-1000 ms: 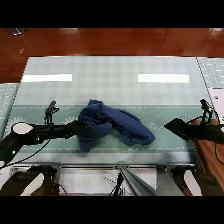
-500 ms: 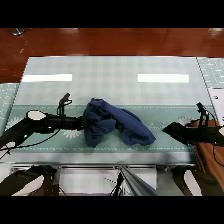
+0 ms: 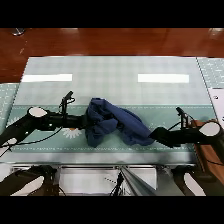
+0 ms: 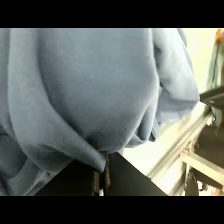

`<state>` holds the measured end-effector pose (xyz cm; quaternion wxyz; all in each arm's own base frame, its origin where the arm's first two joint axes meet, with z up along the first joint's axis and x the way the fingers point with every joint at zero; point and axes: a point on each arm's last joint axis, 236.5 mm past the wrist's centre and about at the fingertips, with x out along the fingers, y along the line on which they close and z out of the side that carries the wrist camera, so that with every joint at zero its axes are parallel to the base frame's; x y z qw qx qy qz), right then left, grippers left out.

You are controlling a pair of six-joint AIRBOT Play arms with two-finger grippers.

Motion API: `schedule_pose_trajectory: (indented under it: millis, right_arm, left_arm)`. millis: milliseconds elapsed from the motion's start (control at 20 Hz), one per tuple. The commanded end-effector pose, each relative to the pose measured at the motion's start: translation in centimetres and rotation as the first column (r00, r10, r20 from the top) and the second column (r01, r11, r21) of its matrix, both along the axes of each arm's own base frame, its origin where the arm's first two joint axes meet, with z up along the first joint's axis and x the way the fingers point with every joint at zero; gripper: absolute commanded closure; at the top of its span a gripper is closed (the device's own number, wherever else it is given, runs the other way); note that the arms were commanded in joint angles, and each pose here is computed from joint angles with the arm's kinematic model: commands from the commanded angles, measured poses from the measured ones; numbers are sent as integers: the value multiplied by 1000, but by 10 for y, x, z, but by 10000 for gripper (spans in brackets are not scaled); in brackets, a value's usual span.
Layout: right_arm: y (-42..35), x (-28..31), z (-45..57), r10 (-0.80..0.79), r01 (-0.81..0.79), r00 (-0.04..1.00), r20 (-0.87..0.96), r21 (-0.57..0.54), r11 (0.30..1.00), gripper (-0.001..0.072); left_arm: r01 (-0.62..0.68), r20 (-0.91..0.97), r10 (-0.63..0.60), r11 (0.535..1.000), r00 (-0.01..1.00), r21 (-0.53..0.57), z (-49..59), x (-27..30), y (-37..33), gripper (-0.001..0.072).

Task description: Fold the shirts.

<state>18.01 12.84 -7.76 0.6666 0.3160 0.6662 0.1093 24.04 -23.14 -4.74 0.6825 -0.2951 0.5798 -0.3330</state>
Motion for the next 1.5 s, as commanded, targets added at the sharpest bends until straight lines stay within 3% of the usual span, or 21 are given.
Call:
schedule_pose_trajectory:
  millis: [0,50,100,150,300,400,500,600,700,800,950,1100,1200,1300,1450]
  right_arm:
    - [26,9,-15,18,-17,1000,-20,34,999,93]
    - [29,14,-18,27,-26,999,-18,24,999,170]
    - [31,21,-17,50,-50,999,4,19,999,523]
    - [33,27,-11,91,-92,995,37,20,996,688]
    - [35,57,45,222,-224,963,150,-8,975,689]
    - [21,110,125,262,-227,905,335,-141,964,689]
    - [6,161,235,257,-135,785,563,-250,959,689]
    - [-6,180,372,229,5,569,790,-281,960,689]
    - [-14,154,478,223,84,364,904,-271,959,689]
    - [-18,108,548,227,120,203,953,-254,960,689]
    - [-38,45,589,245,205,71,967,-254,945,689]
    - [-64,-3,583,273,285,97,957,-290,914,689]
    - [-69,-20,556,299,266,195,934,-344,901,689]
    - [-71,-27,505,329,193,365,871,-416,889,689]
    - [-68,-20,423,330,85,576,748,-456,886,689]
  left_arm:
    - [11,-5,-11,1000,1000,-7,1,-2,-1,682]
    - [11,-6,-11,1000,1000,-7,1,-2,-1,683]
    - [14,-8,-14,1000,1000,-9,2,-3,-2,682]
    - [23,-11,-23,1000,1000,-18,4,-5,-2,682]
    - [71,104,-63,995,993,-76,47,10,4,683]
    - [5,283,26,994,959,-107,120,55,30,684]
    - [-119,495,166,985,853,-125,219,102,72,684]
    - [-208,670,247,968,700,-141,321,121,111,684]
    - [-264,778,244,959,578,-105,395,113,136,684]
    - [-321,848,170,947,502,0,438,91,151,684]
    - [-473,899,89,870,429,139,464,60,173,684]
    - [-524,921,17,827,390,207,472,22,172,684]
    - [-473,925,-15,856,380,208,471,4,152,684]
    - [-383,893,-58,890,445,249,446,-9,133,684]
    - [-218,764,-128,917,633,334,374,-18,118,683]
